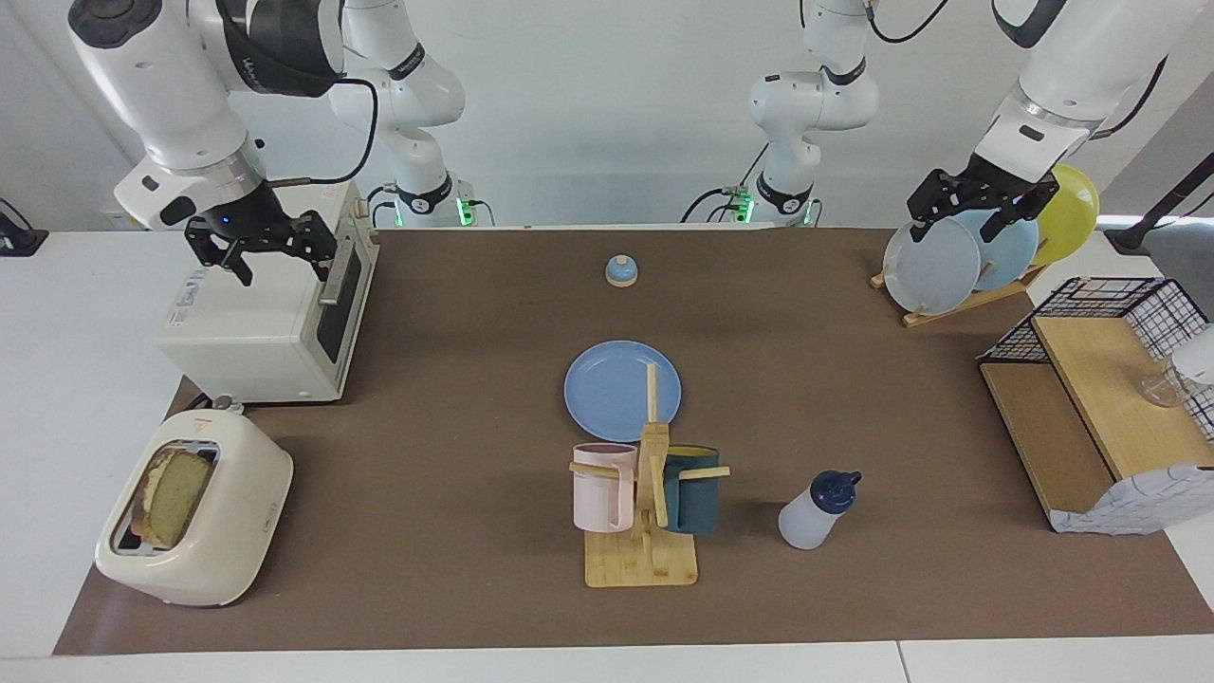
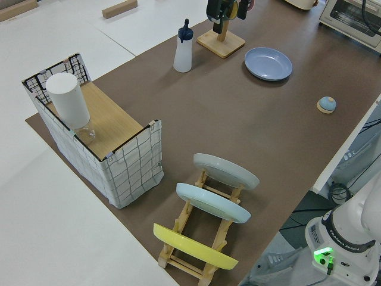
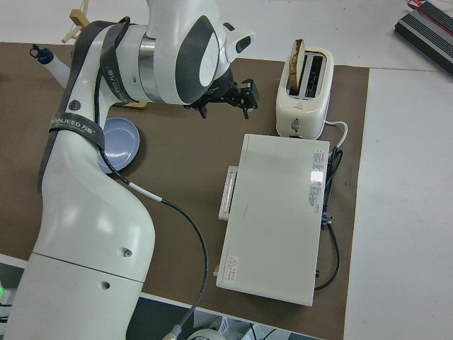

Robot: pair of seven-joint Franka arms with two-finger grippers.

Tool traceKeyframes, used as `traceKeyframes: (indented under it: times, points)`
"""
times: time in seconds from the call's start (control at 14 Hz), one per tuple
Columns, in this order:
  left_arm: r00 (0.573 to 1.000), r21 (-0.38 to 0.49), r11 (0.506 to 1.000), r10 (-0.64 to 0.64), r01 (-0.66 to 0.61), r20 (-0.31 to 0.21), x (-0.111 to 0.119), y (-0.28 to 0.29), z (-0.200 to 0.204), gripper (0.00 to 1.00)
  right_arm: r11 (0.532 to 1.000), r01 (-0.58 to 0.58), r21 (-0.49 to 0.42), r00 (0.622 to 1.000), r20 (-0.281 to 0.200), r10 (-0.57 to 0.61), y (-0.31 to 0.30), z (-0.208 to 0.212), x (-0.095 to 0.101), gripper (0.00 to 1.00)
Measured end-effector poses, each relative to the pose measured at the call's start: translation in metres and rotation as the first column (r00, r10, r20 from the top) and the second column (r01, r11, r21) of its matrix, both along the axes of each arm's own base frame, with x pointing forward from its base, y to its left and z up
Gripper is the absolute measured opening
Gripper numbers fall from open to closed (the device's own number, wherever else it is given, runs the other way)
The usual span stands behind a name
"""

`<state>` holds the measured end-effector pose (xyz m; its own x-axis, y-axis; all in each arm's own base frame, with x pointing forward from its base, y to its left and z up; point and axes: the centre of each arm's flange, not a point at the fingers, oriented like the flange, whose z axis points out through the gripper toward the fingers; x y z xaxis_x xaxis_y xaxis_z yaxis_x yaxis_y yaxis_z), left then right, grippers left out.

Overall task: Put bread on plate and add seasoning
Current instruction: 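Move the left gripper out toward the seasoning bottle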

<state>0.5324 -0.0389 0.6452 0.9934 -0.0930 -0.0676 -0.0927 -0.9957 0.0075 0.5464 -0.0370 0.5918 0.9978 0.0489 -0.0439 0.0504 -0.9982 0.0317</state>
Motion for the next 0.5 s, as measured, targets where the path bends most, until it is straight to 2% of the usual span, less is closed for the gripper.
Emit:
traceKeyframes:
  times: [0.36,0.5]
  points:
    - [1.0,0.0,1.0,-0.001,0.001,0.0,0.0,-0.0003,0.0,1.0,1.0,0.012,0.001,1.0,-0.001,-0.012,-0.0063,-0.0001,-0.0005,1.0]
    - [1.0,0.0,1.0,-0.001,0.001,-0.001,-0.0002,-0.0003,-0.0002,1.0,1.0,0.006,0.0,1.0,0.017,-0.006,-0.0033,0.0013,0.0017,1.0]
